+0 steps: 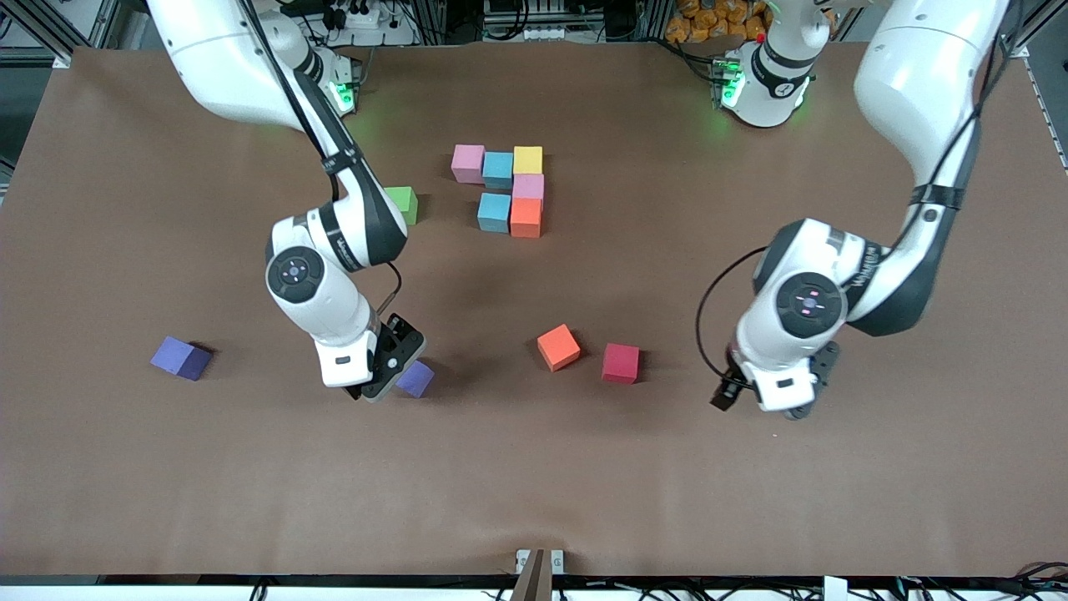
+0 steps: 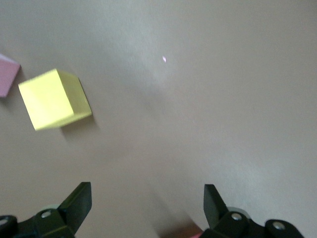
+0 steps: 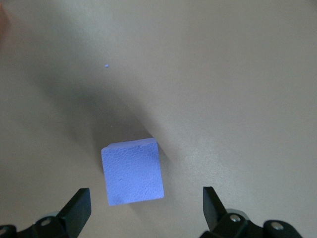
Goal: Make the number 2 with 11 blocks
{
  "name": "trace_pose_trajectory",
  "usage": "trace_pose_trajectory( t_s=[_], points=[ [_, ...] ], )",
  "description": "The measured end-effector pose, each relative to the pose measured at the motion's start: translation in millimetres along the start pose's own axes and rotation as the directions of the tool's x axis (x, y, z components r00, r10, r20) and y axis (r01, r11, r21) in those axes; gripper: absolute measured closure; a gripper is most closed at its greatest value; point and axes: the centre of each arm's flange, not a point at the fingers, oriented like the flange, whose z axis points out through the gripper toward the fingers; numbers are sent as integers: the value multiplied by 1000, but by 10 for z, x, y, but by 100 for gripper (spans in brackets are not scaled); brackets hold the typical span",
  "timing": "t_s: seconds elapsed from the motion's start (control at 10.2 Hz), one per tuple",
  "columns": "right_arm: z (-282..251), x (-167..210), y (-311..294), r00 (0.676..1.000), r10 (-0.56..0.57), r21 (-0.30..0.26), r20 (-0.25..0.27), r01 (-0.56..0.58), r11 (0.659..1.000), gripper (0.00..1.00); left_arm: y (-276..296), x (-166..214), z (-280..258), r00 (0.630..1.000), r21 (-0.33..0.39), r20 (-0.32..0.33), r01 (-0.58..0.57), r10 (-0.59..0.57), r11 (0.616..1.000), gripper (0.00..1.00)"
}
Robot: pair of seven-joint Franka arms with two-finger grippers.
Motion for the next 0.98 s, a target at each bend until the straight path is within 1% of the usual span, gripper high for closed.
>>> trace_pose_trajectory(
  t_s=[0.1,0.2,0.98],
  points=[
    [50,-5,0,1000,-1,3,6,1,1000,0,-41,103,17,1000,6,2,-15,15,1000,0],
    [92,-14,-4,1000,-1,7,13,1,1000,0,-57,124,33,1000,11,3,-25,25,1000,0],
    [379,-61,-84,998,-36,34,54,35,999,0,-53,-30,133,998,31,12,-65,65,997,0]
  ],
)
